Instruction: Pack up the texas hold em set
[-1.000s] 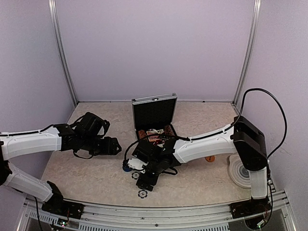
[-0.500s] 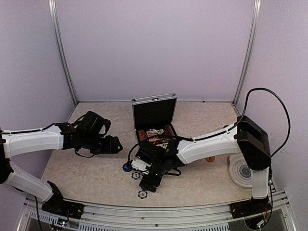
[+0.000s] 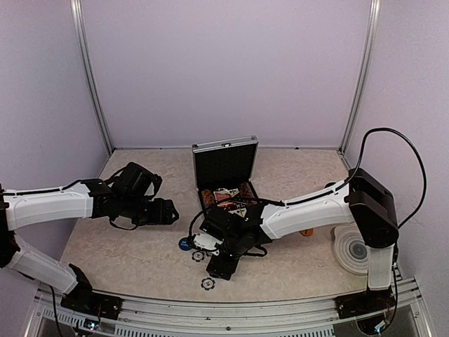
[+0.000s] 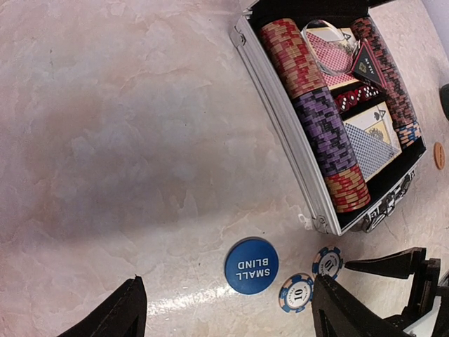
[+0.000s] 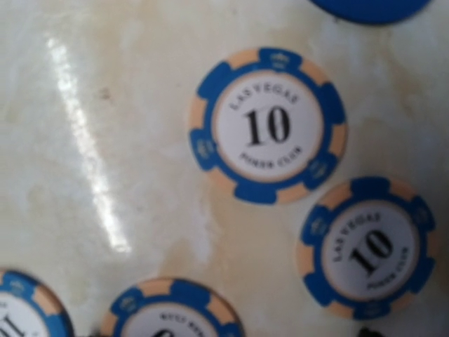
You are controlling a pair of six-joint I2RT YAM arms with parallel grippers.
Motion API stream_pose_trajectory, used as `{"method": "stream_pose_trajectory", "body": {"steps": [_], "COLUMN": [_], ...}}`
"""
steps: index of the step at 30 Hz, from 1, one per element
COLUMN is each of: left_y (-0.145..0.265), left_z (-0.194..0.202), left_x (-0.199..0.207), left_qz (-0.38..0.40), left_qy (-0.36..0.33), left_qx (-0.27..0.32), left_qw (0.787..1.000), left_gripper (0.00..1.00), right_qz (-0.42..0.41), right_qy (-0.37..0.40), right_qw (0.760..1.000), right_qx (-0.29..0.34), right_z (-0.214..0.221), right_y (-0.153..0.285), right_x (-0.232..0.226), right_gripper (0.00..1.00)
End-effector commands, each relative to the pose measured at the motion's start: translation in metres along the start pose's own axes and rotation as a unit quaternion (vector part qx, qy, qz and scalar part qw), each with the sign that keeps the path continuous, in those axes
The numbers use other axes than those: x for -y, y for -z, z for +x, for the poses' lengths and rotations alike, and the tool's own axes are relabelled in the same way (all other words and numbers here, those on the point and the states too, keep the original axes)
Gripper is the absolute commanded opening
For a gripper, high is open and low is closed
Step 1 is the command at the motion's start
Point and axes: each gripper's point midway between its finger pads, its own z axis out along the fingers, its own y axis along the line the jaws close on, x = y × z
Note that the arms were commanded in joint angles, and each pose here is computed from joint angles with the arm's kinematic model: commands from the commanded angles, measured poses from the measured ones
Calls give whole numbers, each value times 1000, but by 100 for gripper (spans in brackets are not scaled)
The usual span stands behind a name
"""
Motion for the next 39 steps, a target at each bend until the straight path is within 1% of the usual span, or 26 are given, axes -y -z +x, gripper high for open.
{"method": "stream_pose_trajectory", "body": {"steps": [1,9,13,14,18,24,26,30,39], "left_y": [2,0,1,1,0,-2,-2,1,4], "left_z": [-11,-9,-9,-9,-9,-10,-11,-12,-12], "left_x": [5,3,2,1,2,3,4,2,1], "left_qz": [7,3,1,0,0,4,5,2,-1], "left_qy": [6,8,7,7,7,9,9,8,10], "left_qx": [11,9,10,10,12,12,13,15,18], "left_qw": [1000,1000,1000,1000,1000,1000,1000,1000,1000], "left_gripper": [80,80,80,80,80,80,80,80,80], "right_qz": [-26,-21,-26,-27,-30,-24,-21,-16,-8], "right_qy": [-12,0,5,4,5,5,5,8,10], "right_qw": [998,998,997,997,997,997,998,998,999], "right_qx": [-48,-58,-67,-68,-72,-68,-66,-61,-41], "right_z": [23,21,26,28,31,28,27,25,15], "right_y": [-11,-18,-19,-19,-17,-17,-16,-13,-2], "right_x": [-11,-17,-21,-22,-23,-21,-20,-18,-16], "right_gripper": [80,81,80,79,63,56,51,49,40]}}
